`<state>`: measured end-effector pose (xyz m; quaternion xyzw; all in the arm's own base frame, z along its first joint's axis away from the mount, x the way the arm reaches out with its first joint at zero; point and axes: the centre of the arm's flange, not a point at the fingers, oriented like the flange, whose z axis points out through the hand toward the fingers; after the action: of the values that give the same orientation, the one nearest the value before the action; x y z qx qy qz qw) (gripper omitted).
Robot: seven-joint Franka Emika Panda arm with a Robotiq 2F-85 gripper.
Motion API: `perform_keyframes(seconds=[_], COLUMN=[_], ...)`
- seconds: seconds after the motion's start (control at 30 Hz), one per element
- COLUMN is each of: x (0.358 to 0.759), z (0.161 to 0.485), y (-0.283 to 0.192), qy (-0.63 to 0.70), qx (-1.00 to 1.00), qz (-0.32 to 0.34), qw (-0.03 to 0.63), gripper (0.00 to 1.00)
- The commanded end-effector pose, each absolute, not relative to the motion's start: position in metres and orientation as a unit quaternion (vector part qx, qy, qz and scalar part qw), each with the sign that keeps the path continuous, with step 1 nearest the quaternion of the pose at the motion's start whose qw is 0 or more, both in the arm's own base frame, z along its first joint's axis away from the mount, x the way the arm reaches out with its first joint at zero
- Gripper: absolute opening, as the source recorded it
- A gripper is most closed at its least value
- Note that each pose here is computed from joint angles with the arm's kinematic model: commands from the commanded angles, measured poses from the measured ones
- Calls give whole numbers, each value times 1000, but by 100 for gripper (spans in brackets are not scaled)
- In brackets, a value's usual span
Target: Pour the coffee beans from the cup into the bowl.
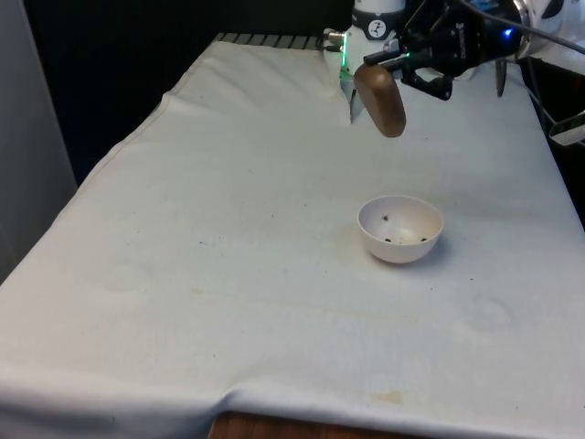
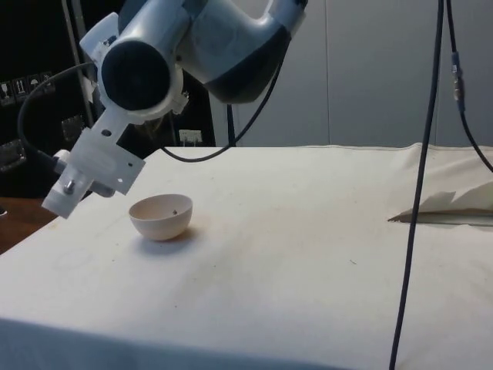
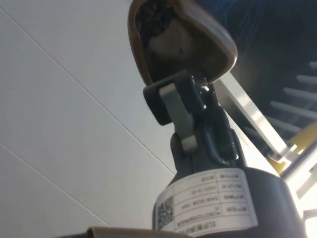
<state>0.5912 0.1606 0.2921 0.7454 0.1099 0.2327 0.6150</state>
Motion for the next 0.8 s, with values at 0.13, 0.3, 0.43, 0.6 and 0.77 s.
perform_keyframes(seconds=[0.13,0.3,0.43,0.6,0.77], x=[590,589,589,587,585], z=[292,292,293,292,290], y=[166,170,173,177,184], qy=[118,124,128,135,143], qx=[730,717,707,694,679], qz=[232,234,235,234,234], qw=[632,645,655,667,681], gripper=[0,0,0,0,0])
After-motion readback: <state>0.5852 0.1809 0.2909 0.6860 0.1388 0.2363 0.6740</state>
